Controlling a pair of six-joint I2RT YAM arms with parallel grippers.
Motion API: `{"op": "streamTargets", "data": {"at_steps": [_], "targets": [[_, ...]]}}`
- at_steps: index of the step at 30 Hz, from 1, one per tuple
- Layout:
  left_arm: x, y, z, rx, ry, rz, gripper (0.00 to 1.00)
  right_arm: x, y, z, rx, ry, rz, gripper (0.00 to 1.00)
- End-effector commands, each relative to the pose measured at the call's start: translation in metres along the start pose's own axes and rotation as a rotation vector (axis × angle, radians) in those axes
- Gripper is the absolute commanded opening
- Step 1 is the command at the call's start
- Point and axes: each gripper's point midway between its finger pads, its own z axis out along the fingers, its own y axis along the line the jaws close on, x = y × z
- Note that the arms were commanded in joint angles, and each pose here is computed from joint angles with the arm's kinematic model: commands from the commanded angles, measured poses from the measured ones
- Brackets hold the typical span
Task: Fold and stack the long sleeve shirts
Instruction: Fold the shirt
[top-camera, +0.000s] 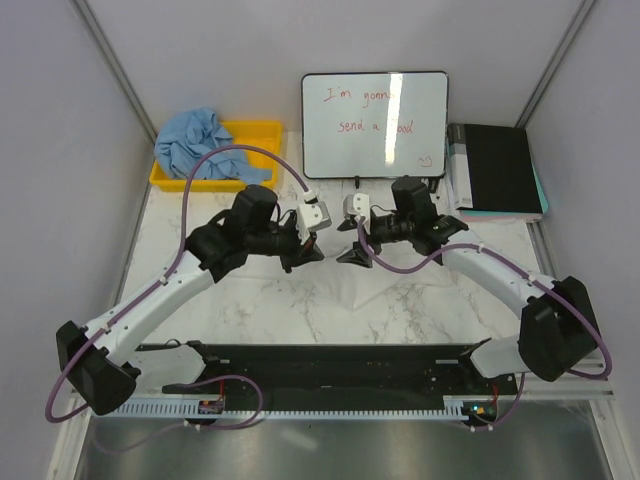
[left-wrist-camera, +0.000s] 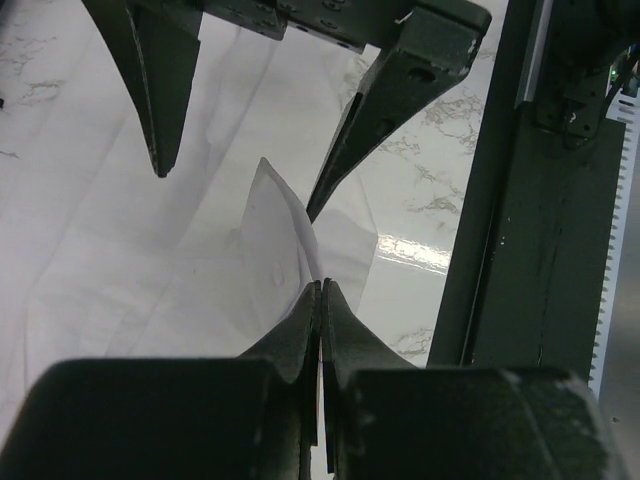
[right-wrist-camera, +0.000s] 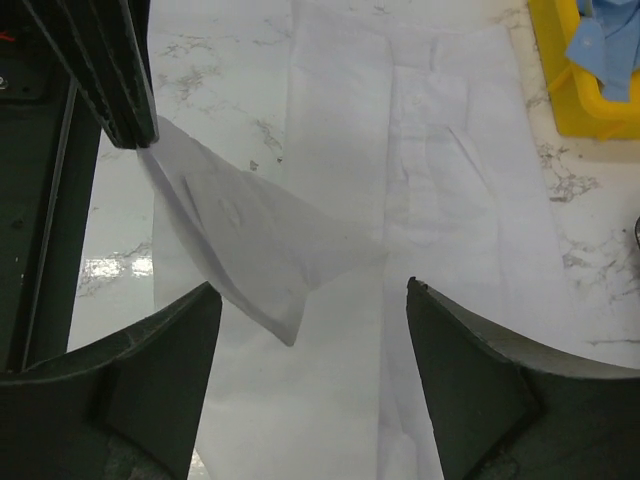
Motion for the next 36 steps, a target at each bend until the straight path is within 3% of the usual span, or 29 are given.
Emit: {"op": "streamTargets", "data": {"at_steps": [1, 4, 7, 8, 10, 11, 12, 18, 33, 34, 36], "targets": [[-0.011, -0.008, -0.010, 0.028, -0.038, 0.027, 0.02, -0.034, -0.018, 0.008, 0.045, -0.077, -0.082, 0.78], [-0.010, -0.011, -0.010, 0.036, -0.039, 0.023, 0.02, -0.038, -0.021, 0.008, 0.043, -0.078, -0.081, 0.70], [-0.011, -0.011, -0.012, 0.031, -0.043, 0.019, 0.02, -0.040, -0.018, 0.009, 0.027, -0.069, -0.100, 0.53], [-0.012, -0.010, -0.013, 0.026, -0.045, 0.019, 0.02, -0.038, -0.016, 0.008, 0.022, -0.061, -0.100, 0.40], [-0.012, -0.009, -0.013, 0.020, -0.046, 0.009, 0.02, -0.039, -0.014, 0.006, 0.009, -0.053, -0.091, 0.24], [-0.011, -0.006, -0.014, 0.009, -0.045, -0.002, 0.02, -0.040, -0.013, 0.006, 0.003, -0.048, -0.086, 0.05], [-0.011, -0.005, -0.015, 0.004, -0.045, -0.023, 0.02, -0.041, -0.012, 0.005, -0.001, -0.046, -0.083, 0.00], [-0.001, 0.010, -0.020, -0.053, -0.052, -0.091, 0.02, -0.050, -0.004, -0.008, 0.007, -0.038, -0.071, 0.00], [0.001, 0.018, -0.024, -0.105, -0.044, -0.073, 0.02, -0.065, -0.007, -0.014, 0.025, -0.048, -0.066, 0.00], [0.003, 0.019, -0.023, -0.110, -0.039, -0.074, 0.02, -0.065, -0.006, -0.014, 0.025, -0.048, -0.066, 0.00], [0.004, 0.021, -0.024, -0.126, -0.036, -0.086, 0.17, -0.065, -0.006, -0.014, 0.024, -0.049, -0.063, 0.00]]}}
